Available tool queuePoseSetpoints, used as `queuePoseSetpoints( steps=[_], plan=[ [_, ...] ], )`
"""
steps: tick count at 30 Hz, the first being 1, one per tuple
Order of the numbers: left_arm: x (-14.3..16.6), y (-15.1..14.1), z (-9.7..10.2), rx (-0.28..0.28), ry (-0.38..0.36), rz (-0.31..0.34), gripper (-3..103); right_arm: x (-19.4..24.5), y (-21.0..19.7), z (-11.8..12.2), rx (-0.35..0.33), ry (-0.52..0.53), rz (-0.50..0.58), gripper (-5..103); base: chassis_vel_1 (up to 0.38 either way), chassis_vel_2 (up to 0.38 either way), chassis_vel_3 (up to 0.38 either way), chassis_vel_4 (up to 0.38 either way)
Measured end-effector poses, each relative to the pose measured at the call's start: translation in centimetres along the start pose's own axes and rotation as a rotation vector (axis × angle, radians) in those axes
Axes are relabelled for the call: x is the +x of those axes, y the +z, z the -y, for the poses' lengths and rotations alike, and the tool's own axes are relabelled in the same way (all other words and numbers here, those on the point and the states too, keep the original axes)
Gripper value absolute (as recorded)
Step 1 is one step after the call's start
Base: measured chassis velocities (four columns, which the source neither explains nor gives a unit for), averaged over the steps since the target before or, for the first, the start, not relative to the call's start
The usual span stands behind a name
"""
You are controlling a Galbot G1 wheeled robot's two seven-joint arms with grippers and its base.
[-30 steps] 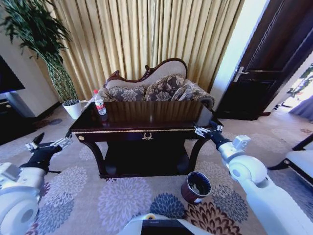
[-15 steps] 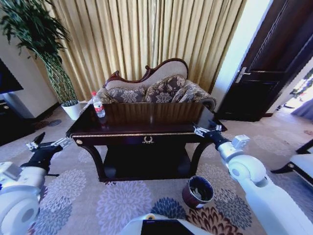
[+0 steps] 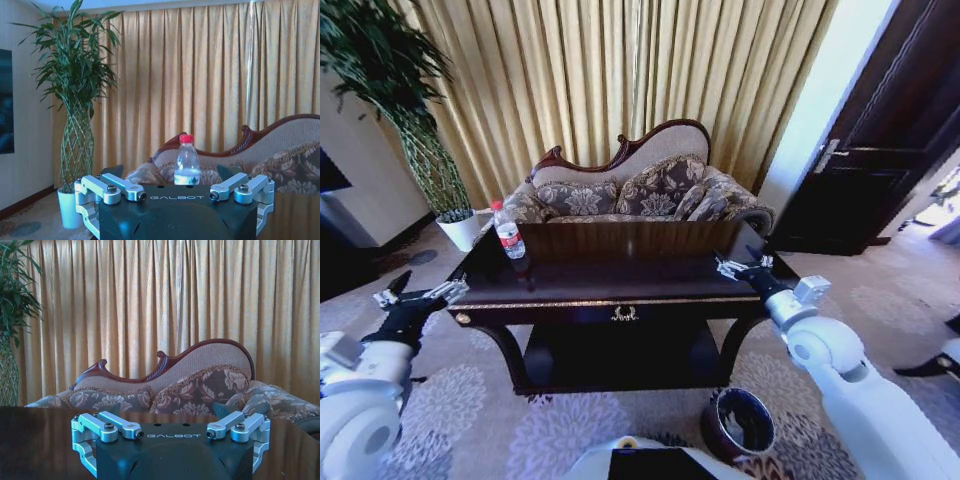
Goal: Move to the front of the table and place the trash on the table into the trash bin.
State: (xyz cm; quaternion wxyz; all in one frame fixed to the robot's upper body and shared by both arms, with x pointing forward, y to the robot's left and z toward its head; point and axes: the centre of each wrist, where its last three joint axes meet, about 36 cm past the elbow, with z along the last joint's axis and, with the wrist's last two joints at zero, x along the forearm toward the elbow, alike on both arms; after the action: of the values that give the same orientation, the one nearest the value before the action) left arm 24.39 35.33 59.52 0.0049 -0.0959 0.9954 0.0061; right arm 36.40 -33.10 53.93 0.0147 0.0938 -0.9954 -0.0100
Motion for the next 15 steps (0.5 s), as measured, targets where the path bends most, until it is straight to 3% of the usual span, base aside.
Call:
queuePoseSetpoints(
  steps=[15],
  plan=[
    [-0.23,-0.37,-0.01,-0.010,-0.013,0.027,100,-0.04,0.52,0.16,-0.032,0.006,0.001,100,-0.009,0.018,0.017,-0.017]
  ],
)
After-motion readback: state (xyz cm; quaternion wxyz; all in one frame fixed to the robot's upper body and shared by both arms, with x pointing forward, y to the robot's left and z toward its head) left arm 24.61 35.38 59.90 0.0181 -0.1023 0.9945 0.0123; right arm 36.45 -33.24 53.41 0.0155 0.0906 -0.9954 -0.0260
